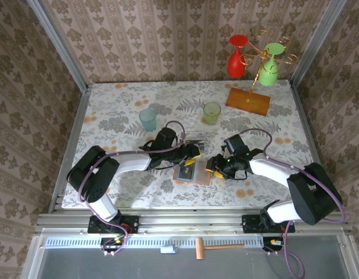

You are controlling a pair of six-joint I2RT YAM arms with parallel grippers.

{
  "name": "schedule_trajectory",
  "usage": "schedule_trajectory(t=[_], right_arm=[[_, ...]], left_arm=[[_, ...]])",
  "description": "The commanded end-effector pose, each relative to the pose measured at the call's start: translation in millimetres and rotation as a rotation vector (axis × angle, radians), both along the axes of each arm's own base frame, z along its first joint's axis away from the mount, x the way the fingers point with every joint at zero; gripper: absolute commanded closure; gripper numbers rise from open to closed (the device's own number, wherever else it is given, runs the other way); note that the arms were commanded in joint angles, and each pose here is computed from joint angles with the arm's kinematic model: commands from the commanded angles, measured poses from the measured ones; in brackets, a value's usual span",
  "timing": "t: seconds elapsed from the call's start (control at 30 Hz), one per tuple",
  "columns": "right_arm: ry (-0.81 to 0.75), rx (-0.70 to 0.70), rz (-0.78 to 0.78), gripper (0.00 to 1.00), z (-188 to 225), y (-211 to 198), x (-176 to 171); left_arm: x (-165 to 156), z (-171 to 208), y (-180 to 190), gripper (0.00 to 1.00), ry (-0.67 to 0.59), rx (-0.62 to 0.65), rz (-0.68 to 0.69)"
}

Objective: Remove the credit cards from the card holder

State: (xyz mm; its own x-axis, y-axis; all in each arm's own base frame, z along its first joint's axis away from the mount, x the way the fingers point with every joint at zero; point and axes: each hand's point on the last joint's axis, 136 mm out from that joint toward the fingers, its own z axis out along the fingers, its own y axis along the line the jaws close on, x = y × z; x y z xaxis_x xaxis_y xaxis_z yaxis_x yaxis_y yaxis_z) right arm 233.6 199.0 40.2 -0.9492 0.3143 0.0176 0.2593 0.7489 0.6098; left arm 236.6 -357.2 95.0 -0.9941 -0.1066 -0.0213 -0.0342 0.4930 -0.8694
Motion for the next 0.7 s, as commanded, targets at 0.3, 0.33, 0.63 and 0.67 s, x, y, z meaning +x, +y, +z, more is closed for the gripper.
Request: schedule_trajectory(t=[0.3, 0.33, 0.63, 0.67], right_arm=[[-0.008, 0.044, 0.018, 0.55, -6.3, 19.1, 14.4], [-0.012, 0.044, 0.017, 0.55, -5.8, 19.4, 15.9], [-0.051, 0.024, 0.036, 0.59, 2.0, 22.3, 29.2], [-0.053, 0.025, 0.040, 0.60, 2.2, 22.9, 30.6]], left_arm=[[4.1, 3.2, 32.0, 0.48, -0.017, 0.011, 0.062], [4.1, 3.3, 33.4, 0.48, -0.018, 0.012, 0.065], [3.0, -1.7, 44.1, 0.48, -0.016, 0.030, 0.087], [2.9, -1.7, 44.8, 0.48, -0.016, 0.029, 0.088]])
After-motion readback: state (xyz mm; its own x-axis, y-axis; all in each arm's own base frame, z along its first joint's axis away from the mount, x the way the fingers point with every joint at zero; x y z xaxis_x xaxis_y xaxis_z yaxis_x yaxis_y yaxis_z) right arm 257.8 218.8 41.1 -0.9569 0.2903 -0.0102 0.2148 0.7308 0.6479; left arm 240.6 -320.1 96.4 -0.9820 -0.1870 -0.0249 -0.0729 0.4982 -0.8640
